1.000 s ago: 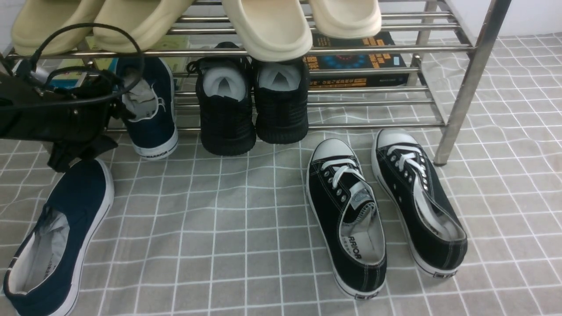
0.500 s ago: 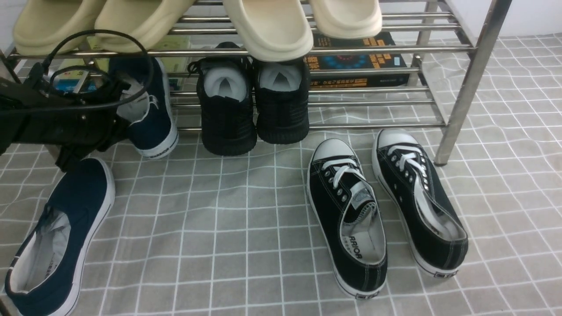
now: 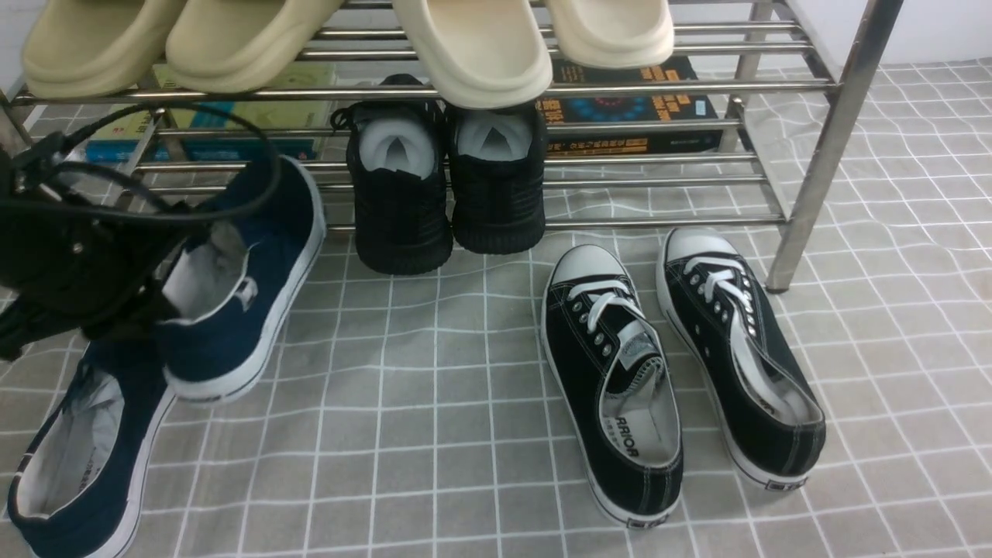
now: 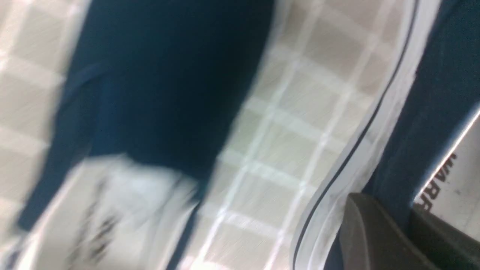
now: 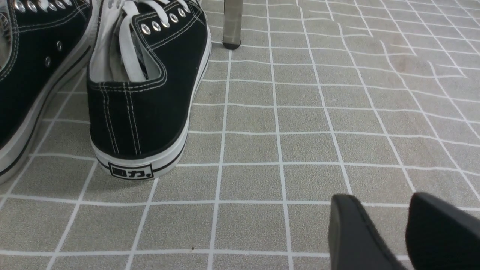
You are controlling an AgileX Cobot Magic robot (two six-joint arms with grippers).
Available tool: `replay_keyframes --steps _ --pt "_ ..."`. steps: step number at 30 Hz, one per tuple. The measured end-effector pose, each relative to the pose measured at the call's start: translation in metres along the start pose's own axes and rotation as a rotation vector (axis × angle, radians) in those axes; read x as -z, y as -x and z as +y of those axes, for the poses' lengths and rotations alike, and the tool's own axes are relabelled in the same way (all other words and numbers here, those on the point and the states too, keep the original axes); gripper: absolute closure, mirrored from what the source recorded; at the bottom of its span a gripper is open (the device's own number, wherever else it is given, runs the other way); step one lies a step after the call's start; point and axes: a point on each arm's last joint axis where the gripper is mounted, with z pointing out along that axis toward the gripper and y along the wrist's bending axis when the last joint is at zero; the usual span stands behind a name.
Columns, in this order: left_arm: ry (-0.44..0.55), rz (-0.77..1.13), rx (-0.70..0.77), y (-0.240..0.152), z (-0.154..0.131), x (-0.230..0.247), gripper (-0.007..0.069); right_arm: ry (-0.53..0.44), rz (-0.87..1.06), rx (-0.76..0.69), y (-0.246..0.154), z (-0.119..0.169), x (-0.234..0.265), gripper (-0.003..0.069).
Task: Take the shoes off the shelf with your hand from the grey coffee tablecloth.
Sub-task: 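Set the held shoe down on the floor in front of the rack with the left gripper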
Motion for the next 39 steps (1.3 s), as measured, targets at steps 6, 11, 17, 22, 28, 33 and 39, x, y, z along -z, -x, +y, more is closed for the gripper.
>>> replay_keyframes --steps 6,11,17,22,28,33,39 --pt "0.049 0.054 -0.015 -0.03 0.012 -0.001 0.0594 0.0 0.0 0.0 0.0 0.0 0.0 0.042" --pt "0.065 0.087 -0.009 -0.052 0.017 -0.02 0.0594 0.0 0.0 0.0 0.0 0.0 0.0 0.042" --pt "0.081 0.104 0.012 -0.065 0.025 -0.032 0.0594 0.0 0.0 0.0 0.0 0.0 0.0 0.042" --pt "0.098 0.133 0.009 -0.069 0.027 -0.033 0.0594 0.0 -0.001 0.0 0.0 0.0 0.0 0.042" --pt "0.097 0.131 0.006 -0.069 0.027 -0.033 0.0592 0.0 -0.001 0.0 0.0 0.0 0.0 0.042" --pt "0.094 0.135 -0.041 -0.069 0.027 -0.033 0.0548 0.0 -0.001 0.0 0.0 0.0 0.0 0.042" --pt "0.093 0.139 -0.07 -0.07 0.027 -0.031 0.0392 0.0 -0.001 0.0 0.0 0.0 0.0 0.042"
